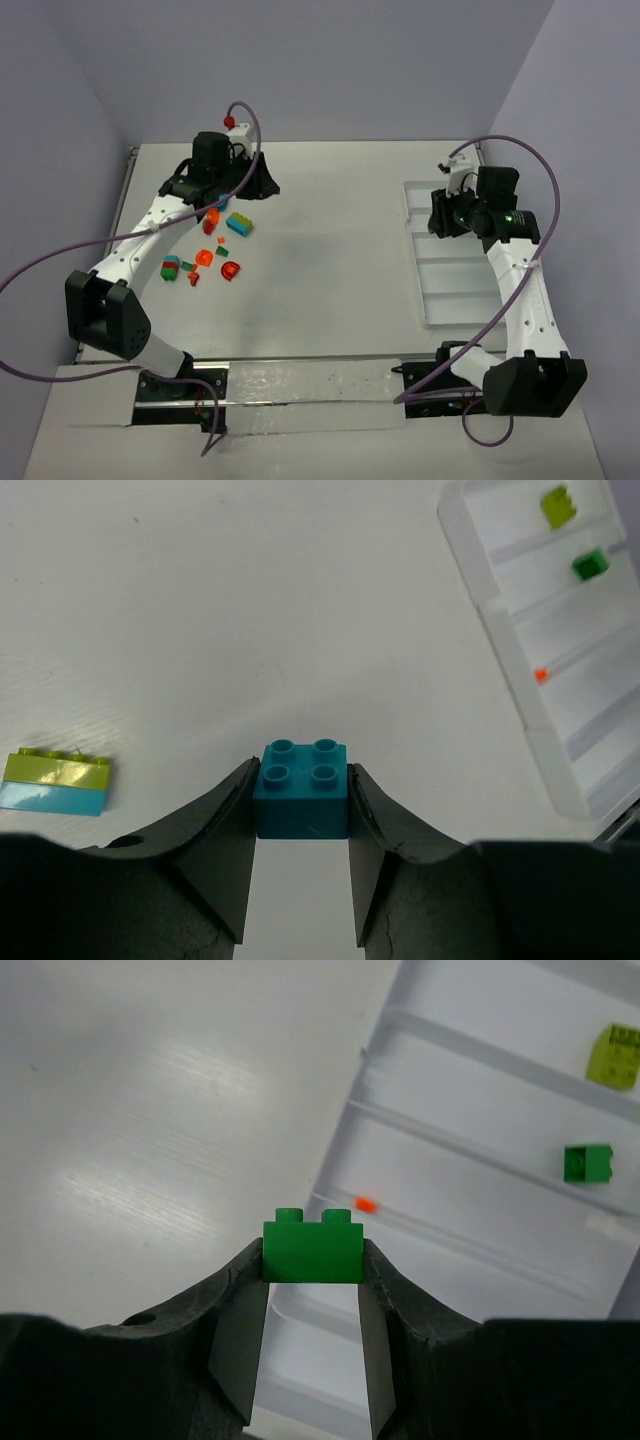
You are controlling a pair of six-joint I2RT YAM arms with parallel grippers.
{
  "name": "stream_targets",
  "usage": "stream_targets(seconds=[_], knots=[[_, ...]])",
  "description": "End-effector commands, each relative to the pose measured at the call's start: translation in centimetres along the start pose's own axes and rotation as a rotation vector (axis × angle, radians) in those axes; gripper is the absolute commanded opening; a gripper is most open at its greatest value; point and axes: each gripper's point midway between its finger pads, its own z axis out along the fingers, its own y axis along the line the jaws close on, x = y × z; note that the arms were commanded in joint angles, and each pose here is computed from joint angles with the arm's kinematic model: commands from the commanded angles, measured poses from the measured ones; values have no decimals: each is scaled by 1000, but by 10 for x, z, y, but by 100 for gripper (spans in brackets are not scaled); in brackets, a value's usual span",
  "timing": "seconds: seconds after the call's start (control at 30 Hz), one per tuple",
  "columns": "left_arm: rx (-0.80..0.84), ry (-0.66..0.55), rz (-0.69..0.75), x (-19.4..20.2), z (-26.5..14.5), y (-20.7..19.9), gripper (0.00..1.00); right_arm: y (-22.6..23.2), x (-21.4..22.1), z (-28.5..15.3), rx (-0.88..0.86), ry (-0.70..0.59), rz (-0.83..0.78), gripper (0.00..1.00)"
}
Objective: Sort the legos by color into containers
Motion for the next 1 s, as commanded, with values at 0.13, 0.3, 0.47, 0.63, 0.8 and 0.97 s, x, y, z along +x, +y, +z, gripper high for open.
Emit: stream_targets(seconds=[0.13, 0.3, 0.47, 0.63, 0.8, 0.97], knots=[[109, -8, 446, 14, 11, -25, 0, -64, 42, 24, 86, 328, 125, 0], [165, -14, 513, 16, 11, -34, 0, -112, 21, 32, 223, 382, 168, 0], [216, -46, 579, 11, 11, -42, 0, -149, 7, 40, 320, 419, 146, 0], [186, -34, 555, 6, 22, -37, 2, -176, 36, 58, 351, 545, 82, 0], [142, -35, 530, 3, 25, -30, 2, -187, 51, 75, 350, 584, 83, 3], [106, -13, 492, 7, 29, -23, 2, -195, 55, 93, 359, 581, 108, 6]])
